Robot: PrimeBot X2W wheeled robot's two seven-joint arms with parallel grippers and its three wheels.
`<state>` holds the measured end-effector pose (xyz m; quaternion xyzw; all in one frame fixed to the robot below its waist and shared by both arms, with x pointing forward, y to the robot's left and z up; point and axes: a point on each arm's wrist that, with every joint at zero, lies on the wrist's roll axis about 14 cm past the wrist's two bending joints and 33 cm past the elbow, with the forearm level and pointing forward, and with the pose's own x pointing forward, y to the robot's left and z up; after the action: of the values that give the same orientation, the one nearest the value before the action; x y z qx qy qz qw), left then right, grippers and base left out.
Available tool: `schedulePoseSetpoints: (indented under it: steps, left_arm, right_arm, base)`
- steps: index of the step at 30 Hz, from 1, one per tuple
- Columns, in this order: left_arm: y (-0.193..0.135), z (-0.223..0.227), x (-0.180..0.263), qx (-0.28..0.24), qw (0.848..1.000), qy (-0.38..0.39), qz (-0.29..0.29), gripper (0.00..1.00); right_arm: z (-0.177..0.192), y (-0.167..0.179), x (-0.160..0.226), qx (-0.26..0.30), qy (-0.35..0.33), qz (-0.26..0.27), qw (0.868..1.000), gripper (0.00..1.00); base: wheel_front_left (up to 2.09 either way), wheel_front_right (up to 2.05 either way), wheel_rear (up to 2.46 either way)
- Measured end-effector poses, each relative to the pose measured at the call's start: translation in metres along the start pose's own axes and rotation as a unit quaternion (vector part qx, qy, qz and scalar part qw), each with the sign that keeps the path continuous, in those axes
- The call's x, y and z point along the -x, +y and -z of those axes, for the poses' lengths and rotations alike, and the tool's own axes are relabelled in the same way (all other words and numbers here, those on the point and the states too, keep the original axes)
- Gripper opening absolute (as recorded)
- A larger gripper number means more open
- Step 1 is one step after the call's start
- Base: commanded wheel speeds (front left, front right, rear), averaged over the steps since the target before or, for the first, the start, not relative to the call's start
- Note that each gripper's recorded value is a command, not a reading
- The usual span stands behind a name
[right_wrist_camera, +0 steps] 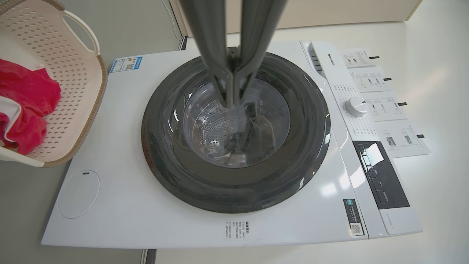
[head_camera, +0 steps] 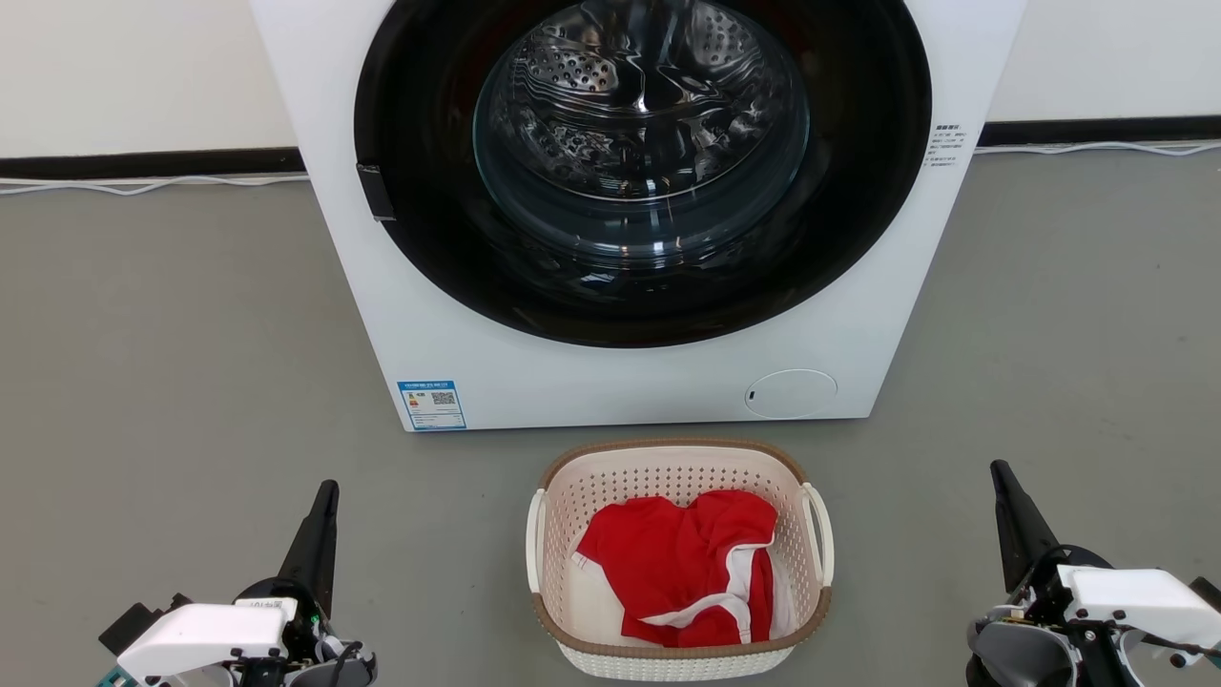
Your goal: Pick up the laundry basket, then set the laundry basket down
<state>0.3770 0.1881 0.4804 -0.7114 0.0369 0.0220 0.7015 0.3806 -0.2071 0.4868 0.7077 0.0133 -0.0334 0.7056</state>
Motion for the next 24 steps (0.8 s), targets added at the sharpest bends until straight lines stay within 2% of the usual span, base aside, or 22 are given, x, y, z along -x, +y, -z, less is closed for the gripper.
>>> schedulePoseSetpoints:
  steps: [24]
  left_arm:
    - [0.0,0.0,0.0,0.0,1.0,0.0,0.0,0.0]
  right_arm:
    - [0.0001,0.0,0.0,0.0,0.0,0.0,1.0,0.0]
  base:
    - [0.0,0.0,0.0]
